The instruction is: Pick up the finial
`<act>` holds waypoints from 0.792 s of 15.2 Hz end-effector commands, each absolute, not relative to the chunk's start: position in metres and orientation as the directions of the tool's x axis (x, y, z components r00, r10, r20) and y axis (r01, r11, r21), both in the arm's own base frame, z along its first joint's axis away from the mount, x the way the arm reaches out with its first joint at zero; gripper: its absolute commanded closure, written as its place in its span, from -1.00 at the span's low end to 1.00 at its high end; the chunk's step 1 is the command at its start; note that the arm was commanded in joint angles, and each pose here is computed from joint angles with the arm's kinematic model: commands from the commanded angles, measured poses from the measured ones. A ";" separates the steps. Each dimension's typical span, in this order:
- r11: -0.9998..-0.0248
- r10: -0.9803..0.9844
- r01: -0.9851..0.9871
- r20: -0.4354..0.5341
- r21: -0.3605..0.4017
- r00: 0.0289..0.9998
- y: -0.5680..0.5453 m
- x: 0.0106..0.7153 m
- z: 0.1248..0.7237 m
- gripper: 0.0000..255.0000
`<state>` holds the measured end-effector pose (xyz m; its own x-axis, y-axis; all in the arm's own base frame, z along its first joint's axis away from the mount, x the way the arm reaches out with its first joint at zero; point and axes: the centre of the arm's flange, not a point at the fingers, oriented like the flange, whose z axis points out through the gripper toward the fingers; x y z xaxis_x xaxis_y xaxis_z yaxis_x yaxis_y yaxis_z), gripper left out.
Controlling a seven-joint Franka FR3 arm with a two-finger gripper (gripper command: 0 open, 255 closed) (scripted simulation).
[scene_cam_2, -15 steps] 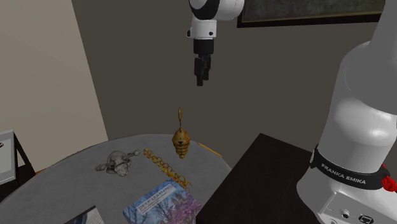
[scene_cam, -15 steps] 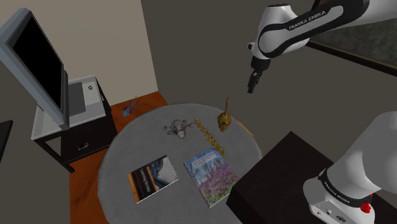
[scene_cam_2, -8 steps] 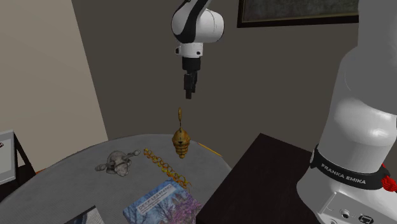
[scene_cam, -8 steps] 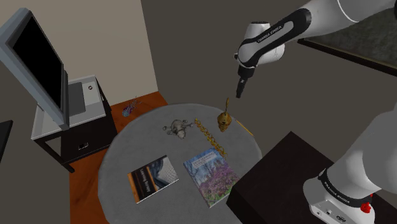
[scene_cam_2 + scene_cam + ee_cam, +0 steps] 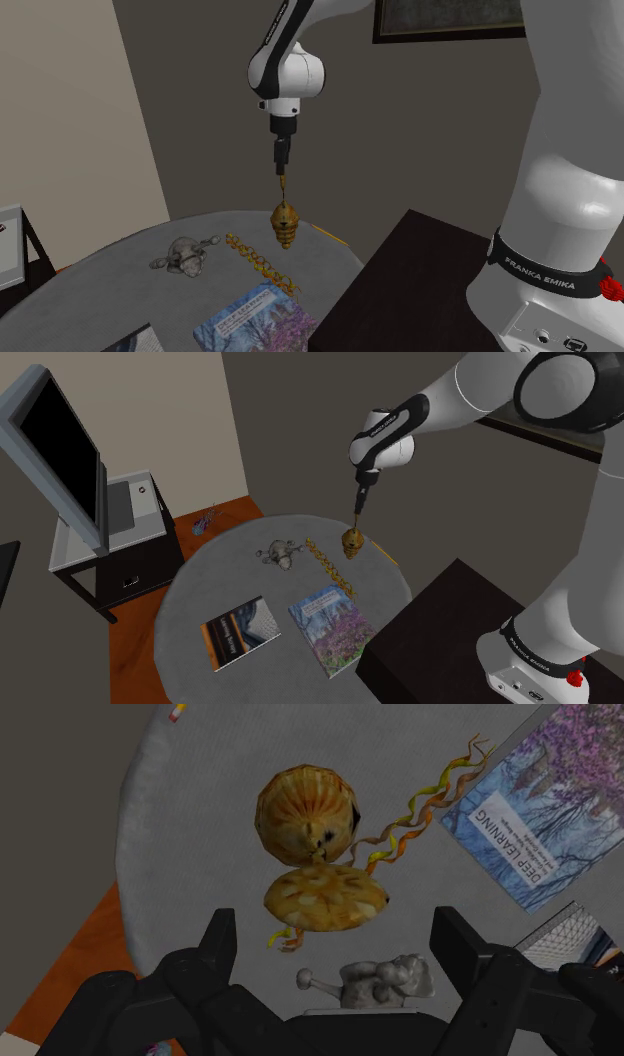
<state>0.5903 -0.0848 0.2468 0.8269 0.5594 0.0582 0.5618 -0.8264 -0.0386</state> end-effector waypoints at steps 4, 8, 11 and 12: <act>-0.824 0.563 0.565 0.060 -0.039 0.824 -0.085 0.592 0.220 -1.00; -0.824 0.563 0.565 0.060 -0.039 0.824 -0.085 0.593 0.212 1.00; -0.824 0.563 0.565 0.060 -0.039 0.824 -0.085 0.593 0.211 1.00; -0.824 0.563 0.565 0.060 -0.039 0.824 -0.085 0.593 0.211 1.00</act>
